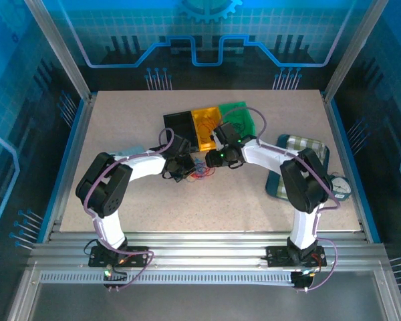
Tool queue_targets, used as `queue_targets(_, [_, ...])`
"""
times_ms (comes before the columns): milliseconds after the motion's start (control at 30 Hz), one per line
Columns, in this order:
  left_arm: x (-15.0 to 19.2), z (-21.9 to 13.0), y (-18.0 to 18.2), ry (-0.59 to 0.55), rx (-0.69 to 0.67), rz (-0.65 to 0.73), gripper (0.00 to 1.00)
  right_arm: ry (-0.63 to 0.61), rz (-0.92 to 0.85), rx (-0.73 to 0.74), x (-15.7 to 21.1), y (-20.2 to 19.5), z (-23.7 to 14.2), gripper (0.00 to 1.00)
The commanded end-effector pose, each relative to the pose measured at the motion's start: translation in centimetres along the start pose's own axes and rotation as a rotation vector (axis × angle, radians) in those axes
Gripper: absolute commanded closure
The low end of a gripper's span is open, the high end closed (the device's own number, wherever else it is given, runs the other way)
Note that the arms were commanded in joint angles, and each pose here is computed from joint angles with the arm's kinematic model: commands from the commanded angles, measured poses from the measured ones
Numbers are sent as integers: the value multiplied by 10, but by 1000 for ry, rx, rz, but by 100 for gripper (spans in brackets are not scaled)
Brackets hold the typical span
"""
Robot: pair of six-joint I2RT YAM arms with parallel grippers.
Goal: Untangle the cables
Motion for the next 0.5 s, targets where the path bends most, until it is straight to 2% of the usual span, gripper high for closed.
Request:
queue_targets(0, [9,-7,2,41,15,61,100,24,-4,-18,5,2,11,55])
queue_targets(467, [11,-17,-4,43,77,57,100,35,-15,-82,10,9,17,59])
Point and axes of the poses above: each hand's point on the last joint's axis, 136 mm out from that joint toward the fingers, its own z axis out along the fingers, its own y axis along the line the jaws close on, x = y × z, the point moved 10 cm from there along -z, back along the fingers, and after that the axes turned 9 degrees about -z, right-handed, at the moved point
